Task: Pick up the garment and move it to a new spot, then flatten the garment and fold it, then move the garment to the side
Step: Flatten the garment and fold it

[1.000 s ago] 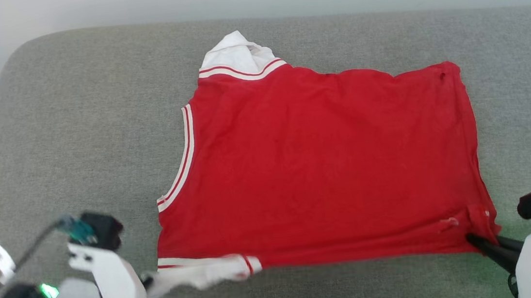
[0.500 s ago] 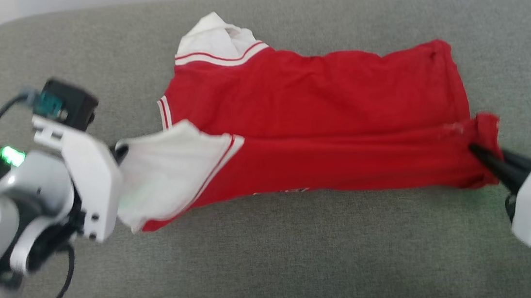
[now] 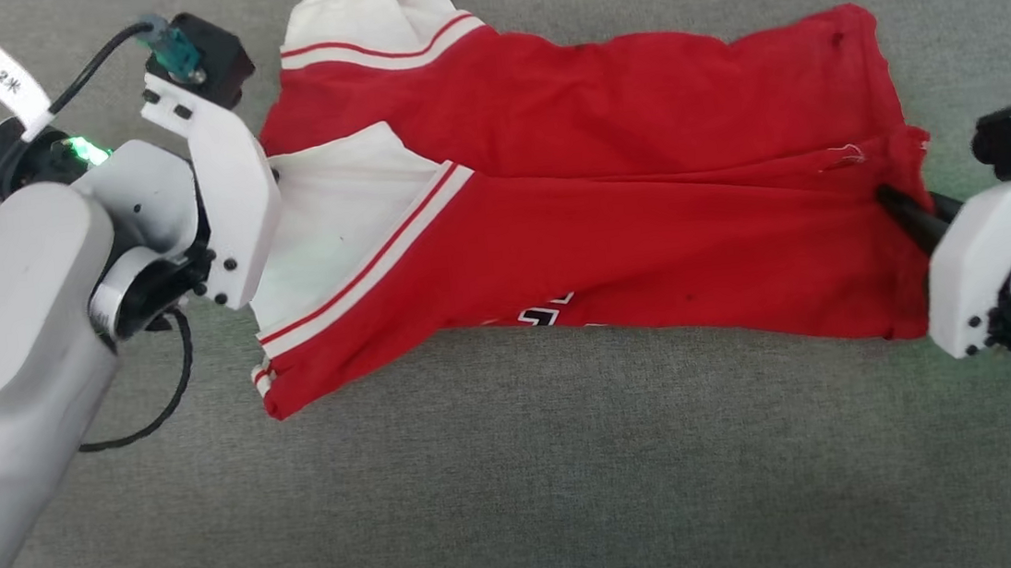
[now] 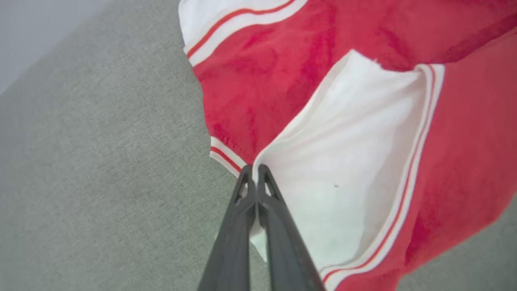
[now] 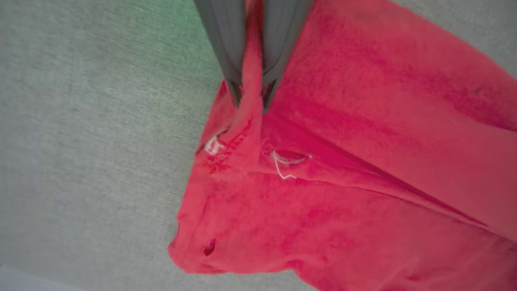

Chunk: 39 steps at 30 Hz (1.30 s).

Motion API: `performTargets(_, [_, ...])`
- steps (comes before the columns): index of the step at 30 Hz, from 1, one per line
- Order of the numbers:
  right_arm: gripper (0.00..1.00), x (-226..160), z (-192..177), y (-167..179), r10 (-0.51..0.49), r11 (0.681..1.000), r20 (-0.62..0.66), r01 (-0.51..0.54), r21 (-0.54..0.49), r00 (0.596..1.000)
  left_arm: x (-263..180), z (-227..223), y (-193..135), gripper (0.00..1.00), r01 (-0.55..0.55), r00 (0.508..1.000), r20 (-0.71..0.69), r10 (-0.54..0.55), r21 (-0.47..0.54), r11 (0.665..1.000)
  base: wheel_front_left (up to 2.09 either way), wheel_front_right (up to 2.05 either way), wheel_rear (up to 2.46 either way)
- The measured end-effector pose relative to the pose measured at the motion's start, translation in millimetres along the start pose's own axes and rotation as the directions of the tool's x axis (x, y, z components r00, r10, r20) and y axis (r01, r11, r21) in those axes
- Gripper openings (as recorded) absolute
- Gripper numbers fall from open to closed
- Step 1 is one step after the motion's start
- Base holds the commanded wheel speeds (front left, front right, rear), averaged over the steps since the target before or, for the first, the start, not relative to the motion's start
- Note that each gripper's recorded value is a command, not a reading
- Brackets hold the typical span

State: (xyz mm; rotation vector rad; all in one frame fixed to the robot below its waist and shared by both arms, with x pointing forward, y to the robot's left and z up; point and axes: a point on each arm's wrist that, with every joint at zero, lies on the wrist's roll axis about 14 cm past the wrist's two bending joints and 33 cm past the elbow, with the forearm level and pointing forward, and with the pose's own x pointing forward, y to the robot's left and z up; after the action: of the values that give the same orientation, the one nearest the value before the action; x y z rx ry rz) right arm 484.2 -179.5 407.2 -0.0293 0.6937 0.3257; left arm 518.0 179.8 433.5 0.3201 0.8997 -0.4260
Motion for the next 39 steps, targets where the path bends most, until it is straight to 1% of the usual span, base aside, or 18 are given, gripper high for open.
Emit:
performTargets(3, [0.0,7,-6,3,0.008,1.0,-0.03,-0.008,-0.001,1.0,12,-5,0,0.0,0.005,1.0,-0.029,-0.005,-0.005,1.0,0.0,0.0,0.0])
performTargets(9, [0.0,19,-11,4,0.017,1.0,-0.077,-0.016,0.004,0.997,39,-30,-7,0.0,0.031,0.99,-0.133,-0.04,-0.07,0.997,0.0,0.0,0.0])
performTargets(10, [0.08,20,-13,4,0.016,1.0,-0.088,-0.016,0.002,0.996,40,-30,-7,0.0,0.03,0.989,-0.138,-0.042,-0.086,0.996,0.0,0.0,0.0])
performTargets(11, [0.29,20,-13,4,0.016,1.0,-0.098,-0.016,0.003,0.995,41,-29,-6,0.0,0.03,0.989,-0.141,-0.044,-0.099,0.995,0.0,0.0,0.0])
performTargets(12, [0.45,21,-13,3,0.016,1.0,-0.105,-0.016,0.007,0.994,42,-30,-6,0.05,0.031,0.988,-0.145,-0.049,-0.124,0.992,0.0,0.0,0.0])
performTargets(13, [0.85,21,-13,4,0.018,1.0,-0.111,-0.018,0.002,0.994,43,-31,-6,0.27,0.03,0.987,-0.152,-0.052,-0.14,0.99,0.0,0.0,0.0])
performTargets(14, [1.0,21,-12,5,0.019,1.0,-0.112,-0.019,-0.004,0.994,43,-30,-5,0.53,0.026,0.987,-0.156,-0.048,-0.139,0.99,0.0,0.0,0.0])
performTargets(15, [1.0,21,-10,5,0.019,1.0,-0.109,-0.02,-0.005,0.994,42,-27,-4,1.0,0.025,0.988,-0.149,-0.046,-0.143,0.989,0.0,0.0,0.0])
performTargets(17, [1.0,19,-5,5,0.02,1.0,-0.096,-0.02,-0.007,0.995,38,-22,-1,1.0,0.022,0.99,-0.133,-0.047,-0.18,0.983,0.0,0.0,0.0])
performTargets(20, [1.0,13,11,3,0.016,1.0,-0.04,-0.016,-0.009,0.999,28,-15,9,1.0,-0.002,0.993,-0.12,-0.022,-0.196,0.981,0.0,0.0,0.0])
performTargets(23, [1.0,4,35,3,0.013,1.0,0.053,-0.013,-0.006,0.999,16,-5,17,1.0,-0.025,0.996,-0.09,0.006,-0.211,0.977,0.0,0.0,0.0])
performTargets(25, [1.0,-3,45,3,0.01,1.0,0.106,-0.008,-0.013,0.994,7,-1,21,1.0,-0.04,0.997,-0.078,0.024,-0.216,0.976,0.0,0.0,0.0])
performTargets(27, [1.0,-11,56,0,-0.003,1.0,0.172,0.004,-0.001,0.985,-1,2,24,1.0,-0.046,0.997,-0.065,0.032,-0.222,0.974,0.0,0.0,0.0])
performTargets(28, [1.0,-16,62,1,-0.007,1.0,0.202,0.01,-0.01,0.979,-5,3,24,1.0,-0.048,0.997,-0.062,0.035,-0.218,0.975,0.0,0.0,0.0])
performTargets(31, [1.0,-31,79,-1,-0.033,0.999,0.318,0.029,0.017,0.947,-14,-5,19,1.0,-0.043,0.997,-0.074,0.026,-0.229,0.972,0.0,0.0,0.0])
performTargets(34, [1.0,-48,93,-5,-0.073,0.997,0.426,0.065,0.032,0.902,-21,-14,9,1.0,-0.024,0.996,-0.084,0.003,-0.248,0.969,0.0,0.0,0.0])
performTargets(35, [1.0,-54,95,-6,-0.089,0.996,0.451,0.081,0.036,0.888,-24,-16,6,1.0,-0.023,0.996,-0.089,0.002,-0.236,0.971,0.0,0.0,0.0])
performTargets(39, [1.0,-76,101,-15,-0.158,0.987,0.543,0.14,0.075,0.825,-30,-33,-12,1.0,-0.006,0.992,-0.123,-0.025,-0.246,0.969,0.0,0.0,0.0])
